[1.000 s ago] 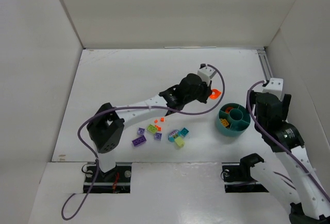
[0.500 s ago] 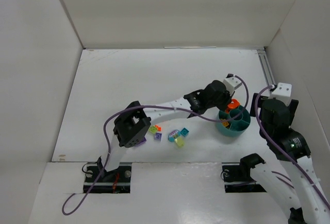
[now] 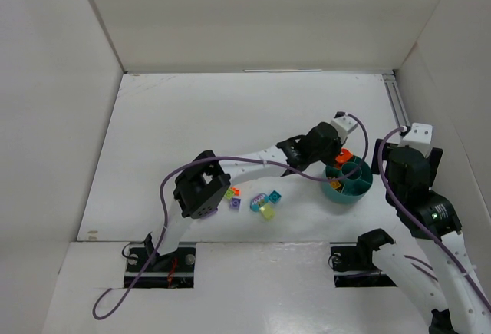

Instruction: Sort the legos into containers by color

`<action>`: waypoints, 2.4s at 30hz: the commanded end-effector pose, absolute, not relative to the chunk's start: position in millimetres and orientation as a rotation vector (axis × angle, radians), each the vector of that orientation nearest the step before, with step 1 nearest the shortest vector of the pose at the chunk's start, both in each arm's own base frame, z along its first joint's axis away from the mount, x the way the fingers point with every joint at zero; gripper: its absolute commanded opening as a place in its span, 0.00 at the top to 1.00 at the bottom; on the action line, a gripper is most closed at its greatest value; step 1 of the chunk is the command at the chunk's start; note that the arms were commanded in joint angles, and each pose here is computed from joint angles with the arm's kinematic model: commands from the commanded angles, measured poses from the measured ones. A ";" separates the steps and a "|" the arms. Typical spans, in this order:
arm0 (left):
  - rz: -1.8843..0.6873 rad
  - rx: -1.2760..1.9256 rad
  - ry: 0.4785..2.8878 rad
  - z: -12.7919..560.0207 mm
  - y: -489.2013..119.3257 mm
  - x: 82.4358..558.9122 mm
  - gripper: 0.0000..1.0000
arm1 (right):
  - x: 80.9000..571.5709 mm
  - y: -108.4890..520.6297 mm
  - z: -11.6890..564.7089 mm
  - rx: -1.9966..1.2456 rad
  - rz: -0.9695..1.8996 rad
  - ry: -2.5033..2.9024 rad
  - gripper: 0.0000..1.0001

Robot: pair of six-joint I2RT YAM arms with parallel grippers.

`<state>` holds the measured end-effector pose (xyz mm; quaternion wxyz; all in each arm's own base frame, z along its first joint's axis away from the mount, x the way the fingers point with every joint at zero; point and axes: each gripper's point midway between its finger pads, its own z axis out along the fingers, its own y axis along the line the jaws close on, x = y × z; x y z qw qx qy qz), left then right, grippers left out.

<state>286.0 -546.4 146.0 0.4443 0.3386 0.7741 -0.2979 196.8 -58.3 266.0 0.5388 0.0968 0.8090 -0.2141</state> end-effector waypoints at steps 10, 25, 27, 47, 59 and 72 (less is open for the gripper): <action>-0.816 0.818 1.879 173.4 -551.9 273.8 0.81 | 199.3 -57.5 273.3 0.238 -0.493 1.899 0.00; -0.848 0.530 1.835 255.0 -448.9 297.7 0.00 | 208.1 -46.4 280.0 0.134 -0.445 1.877 0.00; -0.801 0.444 1.880 240.1 -413.7 305.8 0.00 | 216.9 -34.0 280.5 0.018 -0.408 1.870 0.00; -0.424 -0.527 2.062 158.1 -128.9 232.1 0.00 | 300.5 302.8 151.0 -0.899 0.247 1.930 0.17; -0.512 -0.612 1.928 175.7 -111.3 223.3 0.00 | 295.5 382.3 90.4 -1.250 0.432 1.805 0.30; -0.435 -0.596 2.000 156.3 -118.1 230.8 0.00 | 292.5 385.0 48.5 -1.318 0.411 1.837 0.43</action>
